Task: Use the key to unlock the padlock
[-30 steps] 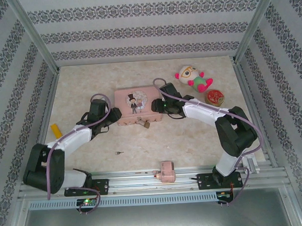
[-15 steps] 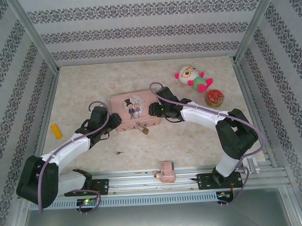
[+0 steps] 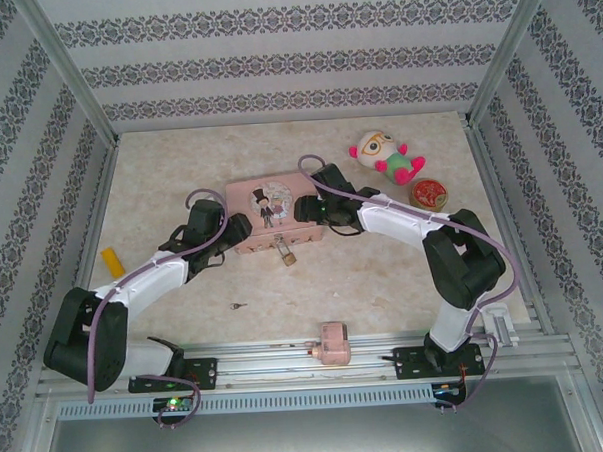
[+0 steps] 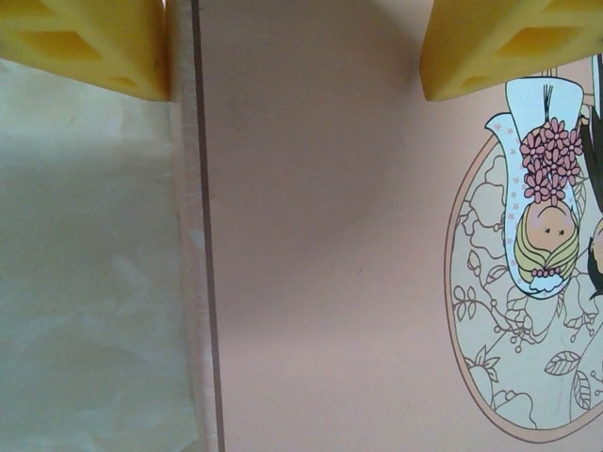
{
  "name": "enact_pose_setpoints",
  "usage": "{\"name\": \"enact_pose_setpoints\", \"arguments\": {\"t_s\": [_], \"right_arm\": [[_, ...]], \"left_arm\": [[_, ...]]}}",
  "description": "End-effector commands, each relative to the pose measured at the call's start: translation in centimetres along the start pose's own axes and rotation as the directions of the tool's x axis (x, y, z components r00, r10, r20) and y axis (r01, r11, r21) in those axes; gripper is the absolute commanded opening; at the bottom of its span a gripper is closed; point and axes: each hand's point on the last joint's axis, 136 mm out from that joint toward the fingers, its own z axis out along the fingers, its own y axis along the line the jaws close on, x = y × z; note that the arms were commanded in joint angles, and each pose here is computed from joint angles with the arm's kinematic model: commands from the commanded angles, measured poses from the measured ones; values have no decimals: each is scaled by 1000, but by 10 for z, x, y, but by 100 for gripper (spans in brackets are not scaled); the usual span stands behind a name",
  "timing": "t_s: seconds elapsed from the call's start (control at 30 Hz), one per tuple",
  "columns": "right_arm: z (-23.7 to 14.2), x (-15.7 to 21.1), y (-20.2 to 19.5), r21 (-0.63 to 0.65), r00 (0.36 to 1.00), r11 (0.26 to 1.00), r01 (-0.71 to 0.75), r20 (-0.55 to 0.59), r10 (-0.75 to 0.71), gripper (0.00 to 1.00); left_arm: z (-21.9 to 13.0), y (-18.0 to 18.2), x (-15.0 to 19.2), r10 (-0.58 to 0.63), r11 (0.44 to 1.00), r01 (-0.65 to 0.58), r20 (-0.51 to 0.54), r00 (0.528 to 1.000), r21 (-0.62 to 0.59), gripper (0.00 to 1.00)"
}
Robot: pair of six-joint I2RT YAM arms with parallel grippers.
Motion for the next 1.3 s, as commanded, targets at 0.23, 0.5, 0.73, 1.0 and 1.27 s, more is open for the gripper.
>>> {"name": "enact_pose_setpoints", "arguments": {"t_s": [0.23,0.5,0.73,1.0,1.27], "right_arm": [[-67,-22,-6,62,986,992,112,114,-118,69],[-103,28,41,22,926,928,373,55,-374,61],[-100,106,107,-160,768,769,619,-80,-635,54],[-59,175,142,-278,523,564,778,-211,-826,52],[-24,209,162,-345,368,445,826,-269,-890,51]], "left_arm": [[-47,-17,-36,43,998,-48,122,992,39,99],[-82,41,-57,19,989,9,188,982,-149,99],[-103,101,-79,-73,953,139,241,968,-270,99],[-113,127,-88,-129,931,212,276,952,-297,99],[-118,138,-93,-156,927,245,299,941,-286,99]]}}
